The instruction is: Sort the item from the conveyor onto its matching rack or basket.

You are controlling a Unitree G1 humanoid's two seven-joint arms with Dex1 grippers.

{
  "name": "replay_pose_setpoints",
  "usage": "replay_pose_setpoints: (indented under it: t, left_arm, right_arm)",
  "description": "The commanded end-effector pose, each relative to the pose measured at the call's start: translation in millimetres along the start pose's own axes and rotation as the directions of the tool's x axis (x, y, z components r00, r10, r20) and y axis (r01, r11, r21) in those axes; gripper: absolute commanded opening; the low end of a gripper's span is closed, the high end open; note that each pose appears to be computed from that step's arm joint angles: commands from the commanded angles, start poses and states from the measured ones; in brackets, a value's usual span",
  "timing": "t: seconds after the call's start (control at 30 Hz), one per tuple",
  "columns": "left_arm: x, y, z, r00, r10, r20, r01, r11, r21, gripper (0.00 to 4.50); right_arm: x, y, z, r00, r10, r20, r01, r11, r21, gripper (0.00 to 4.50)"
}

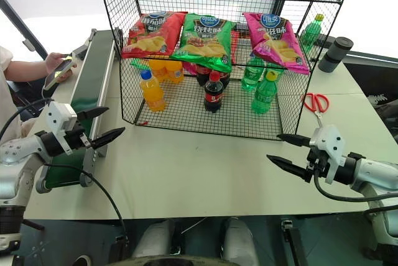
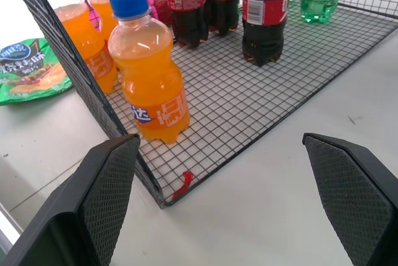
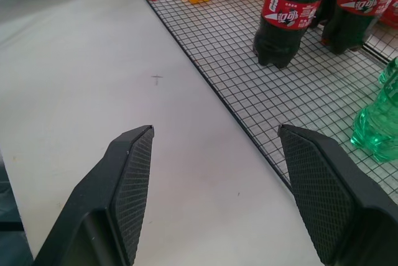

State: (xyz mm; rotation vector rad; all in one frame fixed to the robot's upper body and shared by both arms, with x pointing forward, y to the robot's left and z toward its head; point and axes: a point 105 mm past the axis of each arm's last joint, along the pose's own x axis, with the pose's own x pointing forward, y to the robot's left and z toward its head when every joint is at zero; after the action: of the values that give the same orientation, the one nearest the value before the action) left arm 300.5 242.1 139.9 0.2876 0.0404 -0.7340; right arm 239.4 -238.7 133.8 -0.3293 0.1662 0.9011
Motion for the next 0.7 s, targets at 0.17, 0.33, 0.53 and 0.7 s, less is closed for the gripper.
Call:
replay_pose_setpoints:
  t: [0.17,0.33,0.53,0.7]
  left_arm:
    - [3,1,10,0.999,0.004,0.034,-0.005,0.999,0.039,4.5]
    - [3,0,8,1.0,0.002,0.031,-0.003,0.999,0.038,4.5]
    - [0,-3,4,1.0,0.011,0.025,-0.011,0.999,0.034,4.5]
    - [3,-8,2,1.0,-0.018,0.013,0.018,1.0,0.025,4.5]
  right_arm:
    - [0,-4,8,1.0,-0.01,0.013,0.011,0.998,-0.055,3.32]
    - [2,-4,8,1.0,-0.001,0.012,0.002,0.998,-0.057,3.32]
    - [0,-3,5,1.0,-0.002,-0.001,0.002,0.998,-0.056,3.32]
    - [0,0,5,1.0,0.012,-0.009,-0.013,0.998,-0.06,3.32]
